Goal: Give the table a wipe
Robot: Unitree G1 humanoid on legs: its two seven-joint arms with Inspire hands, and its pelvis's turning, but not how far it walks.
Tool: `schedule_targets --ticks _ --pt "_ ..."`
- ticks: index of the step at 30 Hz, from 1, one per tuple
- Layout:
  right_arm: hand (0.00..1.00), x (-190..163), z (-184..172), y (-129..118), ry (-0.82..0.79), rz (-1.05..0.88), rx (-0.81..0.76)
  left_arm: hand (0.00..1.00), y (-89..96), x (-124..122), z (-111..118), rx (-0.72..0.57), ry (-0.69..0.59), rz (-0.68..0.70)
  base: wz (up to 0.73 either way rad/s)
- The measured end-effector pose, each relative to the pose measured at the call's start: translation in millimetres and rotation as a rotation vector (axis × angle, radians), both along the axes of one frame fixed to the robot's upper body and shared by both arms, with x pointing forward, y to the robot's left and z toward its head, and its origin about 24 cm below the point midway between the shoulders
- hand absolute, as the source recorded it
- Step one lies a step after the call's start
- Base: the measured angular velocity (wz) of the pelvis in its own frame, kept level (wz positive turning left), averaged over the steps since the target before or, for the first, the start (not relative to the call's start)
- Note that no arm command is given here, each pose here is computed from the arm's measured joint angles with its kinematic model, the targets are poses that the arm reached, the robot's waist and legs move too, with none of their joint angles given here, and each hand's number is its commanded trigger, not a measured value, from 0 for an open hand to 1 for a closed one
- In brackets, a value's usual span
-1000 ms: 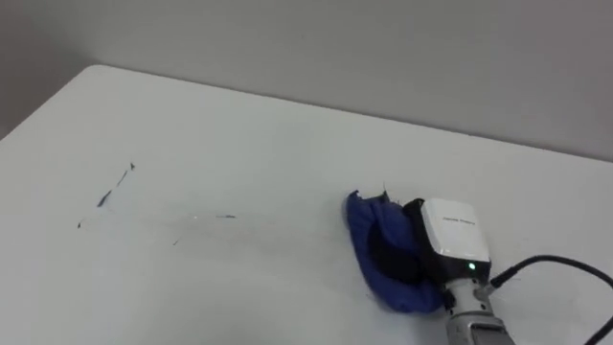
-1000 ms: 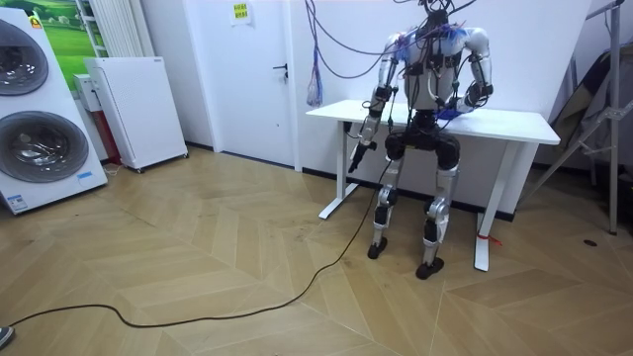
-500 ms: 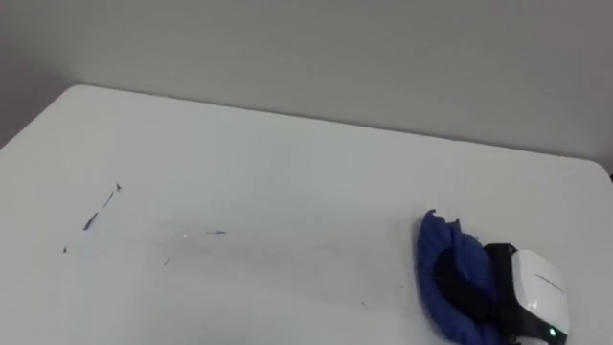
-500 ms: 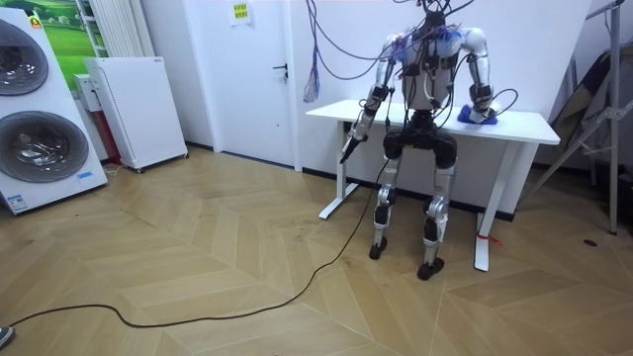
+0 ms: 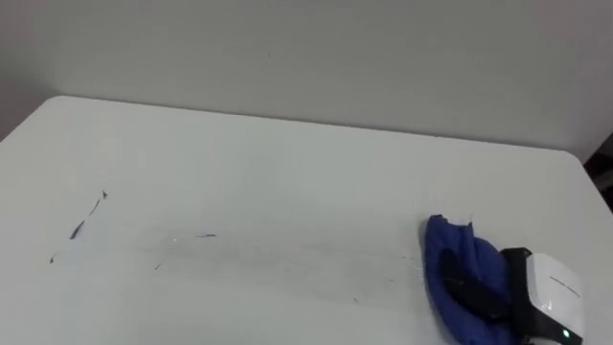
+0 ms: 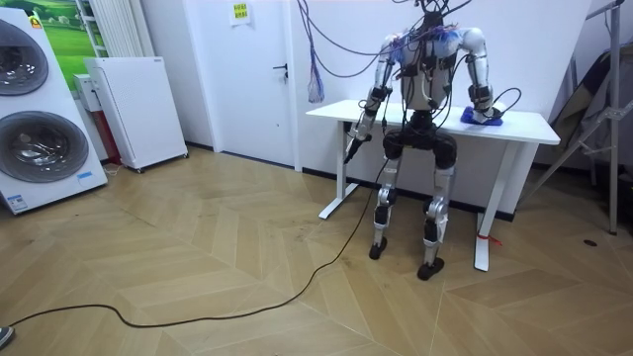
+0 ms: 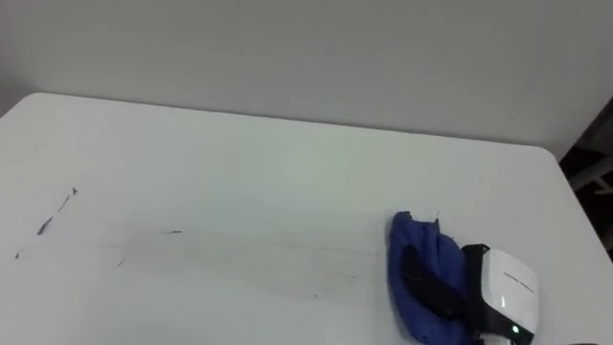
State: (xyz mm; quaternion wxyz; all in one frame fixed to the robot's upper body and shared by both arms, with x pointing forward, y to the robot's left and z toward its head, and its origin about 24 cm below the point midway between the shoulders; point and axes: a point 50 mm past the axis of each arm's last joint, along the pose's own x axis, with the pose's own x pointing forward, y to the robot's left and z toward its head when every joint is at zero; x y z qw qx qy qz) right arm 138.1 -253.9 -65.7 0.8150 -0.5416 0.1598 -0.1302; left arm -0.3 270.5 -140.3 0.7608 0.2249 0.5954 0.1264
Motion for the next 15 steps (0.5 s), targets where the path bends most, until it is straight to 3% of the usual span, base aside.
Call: schedule_targets --ticks 8,15 --pt "0.0 12.9 14.3 8.4 -0.052 0.064 -0.002 0.0 -5.3 18.4 -1.3 -0.039 -0.087 0.005 -0.17" --pt "0.0 38.6 42.5 8.0 -0.197 0.107 -0.002 0.0 -5.9 44.5 1.3 -0.059 -0.189 0.018 -0.05"
